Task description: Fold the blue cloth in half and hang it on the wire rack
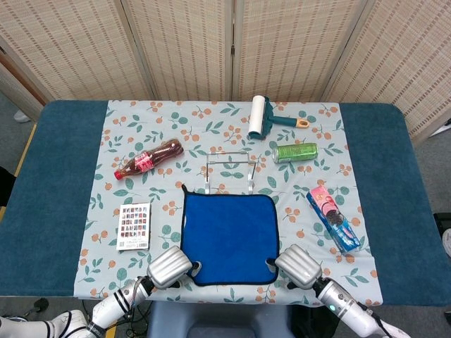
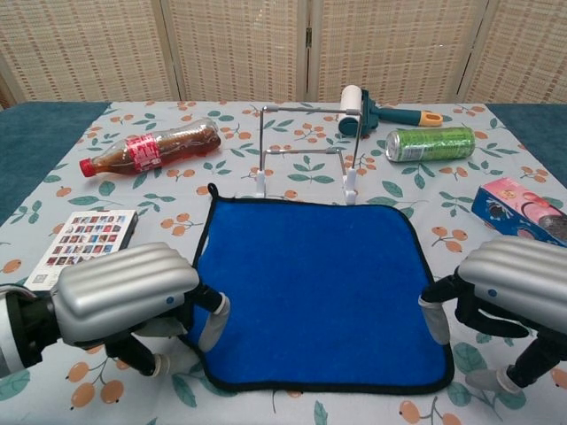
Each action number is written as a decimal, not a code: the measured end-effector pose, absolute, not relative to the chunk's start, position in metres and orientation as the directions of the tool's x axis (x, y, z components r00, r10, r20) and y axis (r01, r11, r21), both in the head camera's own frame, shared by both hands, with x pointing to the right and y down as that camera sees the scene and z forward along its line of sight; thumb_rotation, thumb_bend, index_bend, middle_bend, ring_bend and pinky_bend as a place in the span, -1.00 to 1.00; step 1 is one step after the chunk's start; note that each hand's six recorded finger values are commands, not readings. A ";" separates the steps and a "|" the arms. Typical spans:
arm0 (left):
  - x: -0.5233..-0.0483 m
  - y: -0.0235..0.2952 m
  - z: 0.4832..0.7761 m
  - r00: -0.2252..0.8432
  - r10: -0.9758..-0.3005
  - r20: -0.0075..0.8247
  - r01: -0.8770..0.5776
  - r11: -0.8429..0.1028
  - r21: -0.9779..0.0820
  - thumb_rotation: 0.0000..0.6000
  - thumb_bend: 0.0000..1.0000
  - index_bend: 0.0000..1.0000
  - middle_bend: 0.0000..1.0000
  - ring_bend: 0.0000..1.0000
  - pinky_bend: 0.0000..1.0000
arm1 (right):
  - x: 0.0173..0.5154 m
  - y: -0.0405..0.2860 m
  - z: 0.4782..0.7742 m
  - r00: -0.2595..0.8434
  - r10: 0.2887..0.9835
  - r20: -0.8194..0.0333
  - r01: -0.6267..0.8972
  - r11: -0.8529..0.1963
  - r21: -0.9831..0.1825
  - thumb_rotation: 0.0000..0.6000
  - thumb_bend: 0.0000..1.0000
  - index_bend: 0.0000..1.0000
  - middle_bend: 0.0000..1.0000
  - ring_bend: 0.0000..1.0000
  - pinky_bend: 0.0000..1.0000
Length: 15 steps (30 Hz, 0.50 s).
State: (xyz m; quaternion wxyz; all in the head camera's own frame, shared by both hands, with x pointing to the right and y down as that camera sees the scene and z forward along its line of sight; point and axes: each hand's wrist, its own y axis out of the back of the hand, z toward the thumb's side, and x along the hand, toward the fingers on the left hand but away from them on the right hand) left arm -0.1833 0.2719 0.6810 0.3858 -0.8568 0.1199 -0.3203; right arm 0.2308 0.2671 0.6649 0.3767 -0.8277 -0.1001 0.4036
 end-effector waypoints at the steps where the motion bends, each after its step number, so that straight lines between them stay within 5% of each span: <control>1: -0.184 0.272 0.681 0.765 -0.454 0.457 0.041 -0.674 -0.738 1.00 -0.14 0.26 1.00 0.71 0.89 | 0.230 0.268 0.666 0.655 0.466 -0.594 -0.141 -0.697 -0.703 1.00 -0.69 0.05 0.83 0.74 0.94; 15: -0.186 0.272 0.681 0.760 -0.460 0.460 0.034 -0.678 -0.734 1.00 -0.14 0.25 1.00 0.71 0.89 | 0.227 0.274 0.676 0.654 0.428 -0.624 -0.169 -0.721 -0.672 1.00 -0.69 0.06 0.83 0.74 0.94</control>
